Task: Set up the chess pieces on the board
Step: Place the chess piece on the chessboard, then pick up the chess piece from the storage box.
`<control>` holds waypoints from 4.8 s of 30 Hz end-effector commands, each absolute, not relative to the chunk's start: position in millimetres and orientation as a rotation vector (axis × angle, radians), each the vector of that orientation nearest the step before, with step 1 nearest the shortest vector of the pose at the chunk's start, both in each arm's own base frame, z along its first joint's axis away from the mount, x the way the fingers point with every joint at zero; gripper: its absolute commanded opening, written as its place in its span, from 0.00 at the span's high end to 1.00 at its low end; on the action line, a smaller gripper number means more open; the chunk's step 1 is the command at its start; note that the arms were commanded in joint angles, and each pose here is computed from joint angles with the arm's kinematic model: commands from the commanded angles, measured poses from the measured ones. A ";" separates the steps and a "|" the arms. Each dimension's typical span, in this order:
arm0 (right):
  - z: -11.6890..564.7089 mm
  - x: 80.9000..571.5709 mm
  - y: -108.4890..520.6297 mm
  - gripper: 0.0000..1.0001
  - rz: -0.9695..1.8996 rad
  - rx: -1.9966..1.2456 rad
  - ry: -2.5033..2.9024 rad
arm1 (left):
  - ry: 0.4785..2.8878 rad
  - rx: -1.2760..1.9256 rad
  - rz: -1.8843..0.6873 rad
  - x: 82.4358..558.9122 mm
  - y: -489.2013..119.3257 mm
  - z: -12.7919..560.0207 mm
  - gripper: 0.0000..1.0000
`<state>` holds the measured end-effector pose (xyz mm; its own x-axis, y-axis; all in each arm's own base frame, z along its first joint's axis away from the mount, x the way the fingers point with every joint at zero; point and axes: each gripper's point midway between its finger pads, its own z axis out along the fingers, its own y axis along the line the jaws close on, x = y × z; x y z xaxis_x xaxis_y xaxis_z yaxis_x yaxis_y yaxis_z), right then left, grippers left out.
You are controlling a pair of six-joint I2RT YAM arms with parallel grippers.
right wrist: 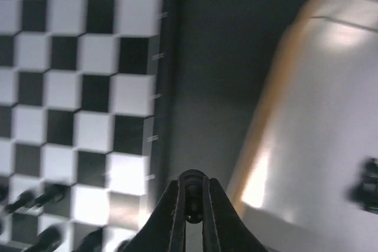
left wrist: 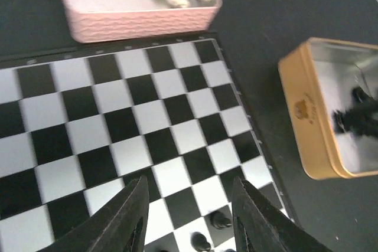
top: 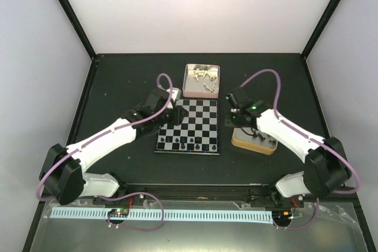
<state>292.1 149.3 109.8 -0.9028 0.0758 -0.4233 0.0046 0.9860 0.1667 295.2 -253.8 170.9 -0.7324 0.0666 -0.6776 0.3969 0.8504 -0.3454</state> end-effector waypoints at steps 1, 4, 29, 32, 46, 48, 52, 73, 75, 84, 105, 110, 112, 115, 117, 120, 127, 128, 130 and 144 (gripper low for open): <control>102.6 267.8 208.4 0.99 0.288 -0.148 2.778 | 2.309 0.044 -0.640 309.4 -212.6 175.4 0.59; 90.1 253.2 243.4 0.98 0.283 -0.305 2.824 | 2.300 -0.063 -0.653 311.0 -190.3 171.1 0.58; 43.5 226.3 277.3 0.88 0.092 -0.618 3.004 | 2.325 -0.128 -0.698 308.2 -171.5 155.4 0.55; 44.9 227.4 277.6 0.82 0.082 -0.621 3.004 | 2.326 -0.127 -0.704 308.2 -171.9 155.2 0.55; 107.0 271.3 253.7 0.74 0.078 -0.334 2.779 | 2.319 -0.119 -0.718 308.6 -173.3 159.3 0.54; 112.4 279.4 228.6 0.74 0.040 -0.230 2.753 | 2.314 -0.115 -0.720 308.9 -173.4 160.9 0.54; 117.9 289.9 161.4 0.72 -0.038 0.029 2.701 | 2.308 -0.105 -0.726 308.9 -174.4 163.3 0.53; 21.8 264.8 28.7 0.51 -0.070 0.600 2.794 | 2.316 -0.090 -0.739 309.2 -176.9 165.2 0.52; 15.9 263.9 33.7 0.51 -0.033 0.594 2.817 | 2.318 -0.092 -0.734 309.5 -176.3 164.2 0.52; 13.0 291.6 39.1 0.67 0.014 0.564 2.785 | 2.316 -0.093 -0.733 311.4 -176.8 165.6 0.52; 17.5 330.6 23.0 0.53 -0.176 0.430 2.769 | 2.325 -0.083 -0.731 313.9 -178.5 162.2 0.52; 19.1 339.8 16.4 0.51 -0.195 0.443 2.759 | 2.328 -0.080 -0.727 313.7 -178.2 161.3 0.52; 21.4 343.6 12.9 0.48 -0.203 0.455 2.748 | 2.326 -0.078 -0.728 313.5 -178.4 162.0 0.52; 21.8 348.2 12.6 0.49 -0.183 0.455 2.749 | 2.328 -0.082 -0.730 313.6 -178.4 161.1 0.52; 20.9 348.7 17.1 0.55 -0.148 0.440 2.764 | 2.326 -0.080 -0.731 313.8 -178.7 161.8 0.52; 20.7 345.3 24.9 0.65 -0.084 0.420 2.780 | 2.326 -0.080 -0.731 313.1 -178.3 161.6 0.52; 23.8 334.5 32.2 0.75 -0.017 0.386 2.794 | 2.324 -0.076 -0.739 313.3 -179.7 161.8 0.52; 23.8 334.2 32.6 0.75 -0.014 0.381 2.794 | 2.324 -0.075 -0.741 313.4 -180.0 162.3 0.53; 23.7 334.3 32.9 0.78 -0.014 0.372 2.795 | 2.323 -0.073 -0.744 313.7 -180.7 162.7 0.52; 20.5 345.7 30.0 0.65 -0.049 0.351 2.772 | 2.321 -0.065 -0.757 313.6 -182.7 164.7 0.52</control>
